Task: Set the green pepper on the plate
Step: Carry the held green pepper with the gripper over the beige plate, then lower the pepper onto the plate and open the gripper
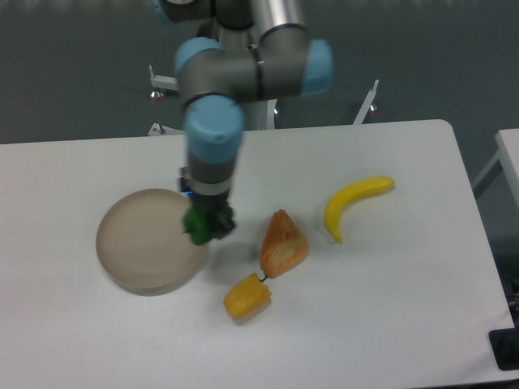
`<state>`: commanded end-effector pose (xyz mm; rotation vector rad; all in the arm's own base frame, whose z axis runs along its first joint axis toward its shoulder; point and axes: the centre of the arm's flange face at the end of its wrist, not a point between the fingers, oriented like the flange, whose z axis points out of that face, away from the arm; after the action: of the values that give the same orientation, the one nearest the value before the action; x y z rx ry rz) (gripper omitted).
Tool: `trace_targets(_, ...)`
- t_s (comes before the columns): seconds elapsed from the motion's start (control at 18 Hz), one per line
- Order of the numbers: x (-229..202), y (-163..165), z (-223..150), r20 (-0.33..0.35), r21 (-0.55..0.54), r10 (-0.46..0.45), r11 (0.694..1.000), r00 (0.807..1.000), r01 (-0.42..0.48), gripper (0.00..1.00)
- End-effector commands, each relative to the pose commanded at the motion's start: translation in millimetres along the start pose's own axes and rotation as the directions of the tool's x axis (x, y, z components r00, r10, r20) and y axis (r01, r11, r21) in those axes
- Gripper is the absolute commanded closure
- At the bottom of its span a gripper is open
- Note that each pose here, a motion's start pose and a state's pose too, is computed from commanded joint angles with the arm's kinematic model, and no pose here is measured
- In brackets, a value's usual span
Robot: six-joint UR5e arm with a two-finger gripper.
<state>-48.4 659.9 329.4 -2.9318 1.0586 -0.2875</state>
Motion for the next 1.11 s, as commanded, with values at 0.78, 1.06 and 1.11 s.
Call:
trace_targets(0.78, 10.2, -14.5, 46.7, 0.058, 0.053, 0.042, 0.998, 0.997, -0.045, 0.0)
trace_targets(1.06, -25.6, 21.5, -10.0, 0.135, 0.108, -0.029, 0.994, 0.99, 0.014, 0.0)
trace_targets(1.11, -33.3, 28.1, -21.6, 0.154, 0.116, -0.031, 0.993, 0.988, 0.013, 0.0)
